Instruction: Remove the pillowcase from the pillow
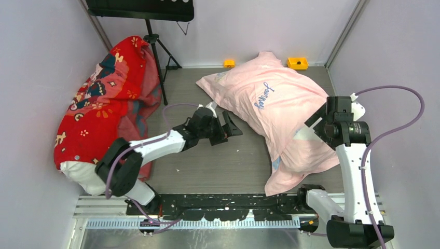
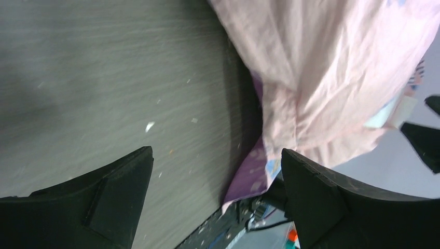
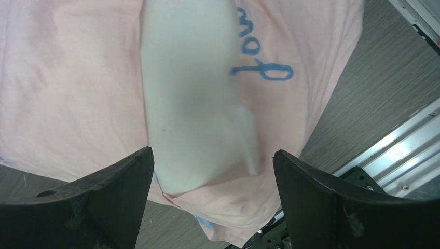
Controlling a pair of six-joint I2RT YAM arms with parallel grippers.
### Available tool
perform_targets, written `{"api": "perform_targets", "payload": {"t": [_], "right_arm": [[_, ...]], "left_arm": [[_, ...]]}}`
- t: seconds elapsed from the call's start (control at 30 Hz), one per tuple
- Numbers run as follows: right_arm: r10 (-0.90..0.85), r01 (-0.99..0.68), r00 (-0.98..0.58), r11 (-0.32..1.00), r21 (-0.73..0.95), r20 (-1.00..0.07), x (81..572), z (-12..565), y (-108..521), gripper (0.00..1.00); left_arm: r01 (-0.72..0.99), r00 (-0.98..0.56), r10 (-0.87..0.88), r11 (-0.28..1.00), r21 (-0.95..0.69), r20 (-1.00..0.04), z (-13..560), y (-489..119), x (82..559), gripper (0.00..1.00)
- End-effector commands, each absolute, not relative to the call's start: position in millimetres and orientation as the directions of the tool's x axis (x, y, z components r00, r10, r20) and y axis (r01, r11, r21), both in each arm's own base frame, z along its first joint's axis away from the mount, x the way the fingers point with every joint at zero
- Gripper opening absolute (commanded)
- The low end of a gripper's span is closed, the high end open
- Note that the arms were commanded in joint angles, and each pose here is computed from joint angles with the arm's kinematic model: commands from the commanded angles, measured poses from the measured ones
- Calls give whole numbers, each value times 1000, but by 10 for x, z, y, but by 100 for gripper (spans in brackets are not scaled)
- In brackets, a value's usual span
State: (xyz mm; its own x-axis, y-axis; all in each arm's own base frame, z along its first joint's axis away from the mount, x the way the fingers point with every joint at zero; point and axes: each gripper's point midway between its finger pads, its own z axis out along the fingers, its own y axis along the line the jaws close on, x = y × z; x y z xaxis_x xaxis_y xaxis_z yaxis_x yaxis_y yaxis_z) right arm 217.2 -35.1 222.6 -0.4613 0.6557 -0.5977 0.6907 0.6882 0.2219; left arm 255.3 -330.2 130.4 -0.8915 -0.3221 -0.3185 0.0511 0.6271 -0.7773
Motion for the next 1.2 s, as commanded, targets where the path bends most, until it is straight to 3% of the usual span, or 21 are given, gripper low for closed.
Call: {"api": "perform_targets", "payload": {"t": [0.0,0.2,0.4,0.5,0.67,0.7,0.83,1.0,1.17], "right_arm": [[658,767,-385,618,172,-647,1982,2291,-576,88],[660,782,-379,603,156,-649,1775,2216,-608,86],[718,715,-451,646,266,-531,1813,1950,-251,80],[728,712,-450,642,284,-518,1767,1929,-210,60],[718,688,-454,659,304,-528,1720,2015,-176,6],[715,681,-465,665,305,-521,1718,2016,-157,1],[709,636,-509,692,341,-489,1721,2034,-28,0],[704,593,-527,706,388,-477,1738,2068,77,0],[710,573,-547,704,420,-444,1774,2041,170,0]], "left_arm": [[176,-856,-363,462,-869,-367,1808,-3820,2896,94],[202,-865,-361,387,-900,-349,1735,-4154,3113,90],[203,-859,-384,354,-913,-340,1704,-4298,3277,90],[195,-854,-408,324,-926,-323,1741,-4326,3346,89],[212,-841,-425,309,-927,-334,1861,-4309,3381,83],[218,-842,-422,304,-927,-337,1898,-4303,3364,79],[217,-845,-415,313,-925,-339,2015,-4242,3284,75],[226,-818,-410,418,-880,-404,2071,-4168,3166,84],[196,-837,-384,454,-869,-389,2018,-4336,3190,82]]}}
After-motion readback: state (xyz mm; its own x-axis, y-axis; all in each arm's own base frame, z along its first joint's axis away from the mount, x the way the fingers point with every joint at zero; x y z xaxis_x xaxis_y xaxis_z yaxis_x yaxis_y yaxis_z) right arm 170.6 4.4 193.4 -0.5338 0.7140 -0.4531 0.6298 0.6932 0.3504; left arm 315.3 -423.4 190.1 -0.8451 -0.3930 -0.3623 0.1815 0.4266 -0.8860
